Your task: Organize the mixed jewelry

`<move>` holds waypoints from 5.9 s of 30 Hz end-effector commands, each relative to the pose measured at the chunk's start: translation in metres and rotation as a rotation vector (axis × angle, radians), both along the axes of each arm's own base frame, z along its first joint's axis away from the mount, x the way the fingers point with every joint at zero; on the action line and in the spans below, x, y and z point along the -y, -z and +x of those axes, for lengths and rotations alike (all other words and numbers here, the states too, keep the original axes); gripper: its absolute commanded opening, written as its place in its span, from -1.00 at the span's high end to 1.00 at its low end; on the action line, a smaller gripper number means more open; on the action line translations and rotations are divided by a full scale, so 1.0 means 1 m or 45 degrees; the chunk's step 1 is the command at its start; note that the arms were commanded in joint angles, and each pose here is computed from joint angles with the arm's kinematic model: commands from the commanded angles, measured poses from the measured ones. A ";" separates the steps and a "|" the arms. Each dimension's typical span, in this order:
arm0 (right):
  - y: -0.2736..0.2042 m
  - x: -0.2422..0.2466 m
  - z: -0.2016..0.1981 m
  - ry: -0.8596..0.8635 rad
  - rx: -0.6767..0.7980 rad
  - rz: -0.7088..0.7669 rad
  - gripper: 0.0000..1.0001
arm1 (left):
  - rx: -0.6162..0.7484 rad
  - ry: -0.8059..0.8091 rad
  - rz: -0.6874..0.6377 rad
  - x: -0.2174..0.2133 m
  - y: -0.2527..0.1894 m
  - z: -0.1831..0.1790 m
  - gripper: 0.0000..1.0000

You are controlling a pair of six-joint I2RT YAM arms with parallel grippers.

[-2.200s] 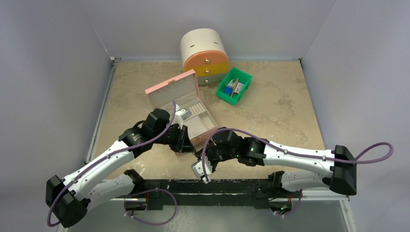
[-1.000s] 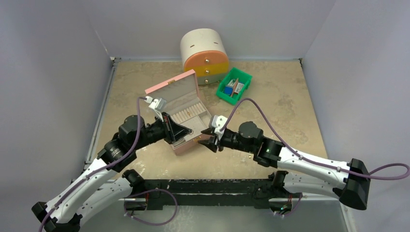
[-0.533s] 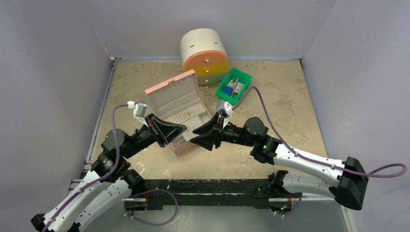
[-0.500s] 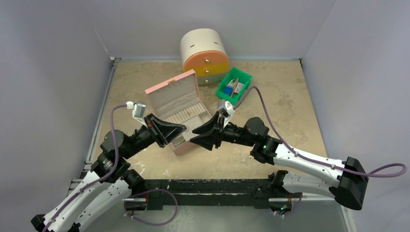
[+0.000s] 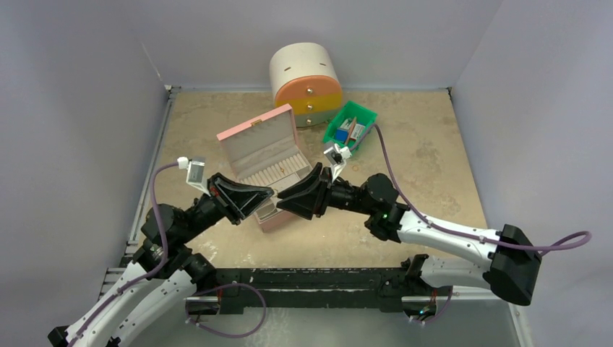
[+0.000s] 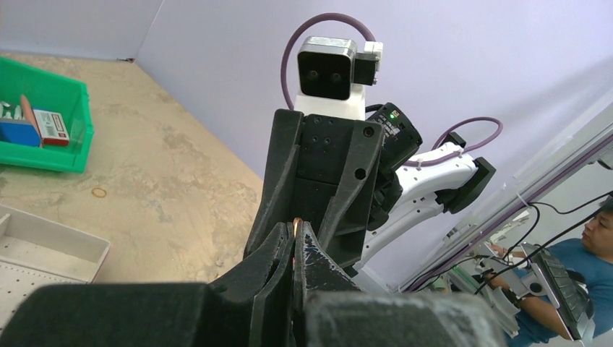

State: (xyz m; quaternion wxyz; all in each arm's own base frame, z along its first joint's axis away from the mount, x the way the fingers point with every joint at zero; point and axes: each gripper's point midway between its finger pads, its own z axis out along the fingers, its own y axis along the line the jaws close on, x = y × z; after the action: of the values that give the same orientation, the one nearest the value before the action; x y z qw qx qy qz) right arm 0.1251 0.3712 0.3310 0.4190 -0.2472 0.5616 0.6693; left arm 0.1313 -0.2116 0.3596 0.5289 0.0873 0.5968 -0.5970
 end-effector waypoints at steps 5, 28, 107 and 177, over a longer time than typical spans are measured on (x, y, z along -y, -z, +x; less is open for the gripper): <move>-0.063 0.003 -0.008 -0.059 0.062 0.240 0.19 | 0.069 -0.005 -0.052 -0.007 -0.018 -0.007 1.00; -0.067 -0.001 -0.007 -0.073 0.060 0.247 0.93 | 0.084 -0.014 -0.056 -0.009 -0.022 -0.008 1.00; 0.024 0.009 0.104 0.623 0.055 -0.657 1.00 | -0.120 -0.893 0.305 -0.128 0.008 0.041 -0.08; 0.254 -0.038 0.226 0.710 -0.039 -1.485 1.00 | -0.197 -1.010 0.495 -0.140 0.045 0.054 -0.32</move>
State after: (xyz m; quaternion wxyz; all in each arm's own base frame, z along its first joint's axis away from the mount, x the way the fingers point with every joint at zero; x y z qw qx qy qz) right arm 0.3367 0.4103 0.0856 0.3628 -0.2850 0.8775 0.1309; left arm 0.1817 -0.0737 0.3094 0.6348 -0.0968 0.7286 -0.2384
